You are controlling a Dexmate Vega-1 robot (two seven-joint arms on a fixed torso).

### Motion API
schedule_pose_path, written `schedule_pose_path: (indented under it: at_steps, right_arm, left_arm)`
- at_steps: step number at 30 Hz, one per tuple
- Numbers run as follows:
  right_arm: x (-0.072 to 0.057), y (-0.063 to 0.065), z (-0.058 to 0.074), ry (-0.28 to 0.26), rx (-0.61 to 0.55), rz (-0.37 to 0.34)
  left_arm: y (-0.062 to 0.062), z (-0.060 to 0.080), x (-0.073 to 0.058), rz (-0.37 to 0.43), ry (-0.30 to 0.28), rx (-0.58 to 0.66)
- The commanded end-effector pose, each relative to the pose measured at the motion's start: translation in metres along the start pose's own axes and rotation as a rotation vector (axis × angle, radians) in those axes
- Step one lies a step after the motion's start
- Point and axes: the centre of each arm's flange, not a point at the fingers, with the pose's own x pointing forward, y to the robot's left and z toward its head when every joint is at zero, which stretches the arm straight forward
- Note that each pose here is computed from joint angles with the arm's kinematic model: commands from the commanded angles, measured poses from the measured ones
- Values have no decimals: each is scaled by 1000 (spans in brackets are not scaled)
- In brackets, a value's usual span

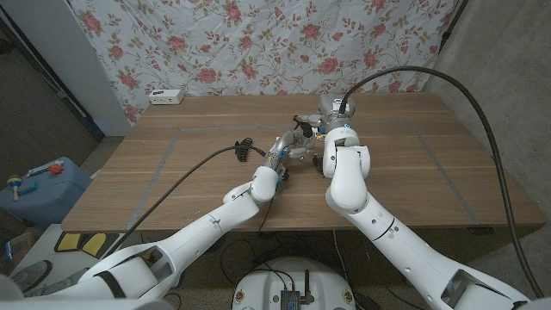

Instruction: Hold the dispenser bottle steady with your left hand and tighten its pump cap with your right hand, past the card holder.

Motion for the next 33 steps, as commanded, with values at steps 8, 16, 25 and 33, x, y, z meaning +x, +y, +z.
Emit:
schedule_pose_path:
  at_steps: [8,16,25,33]
  right_arm:
    - [-1,-11,-15,-64,54,27]
    - [1,-14,-24,-71,123,30]
    - [7,-17,-39,-78,195,52]
    - [12,-15,-53,-73,269,52]
  left_arm:
    - [4,-4,-5,15,7,-2]
    - [6,-4,-6,28,8,-6]
    - [7,-5,-7,48,17,-58]
    - [9,-4,-8,64,18,-84]
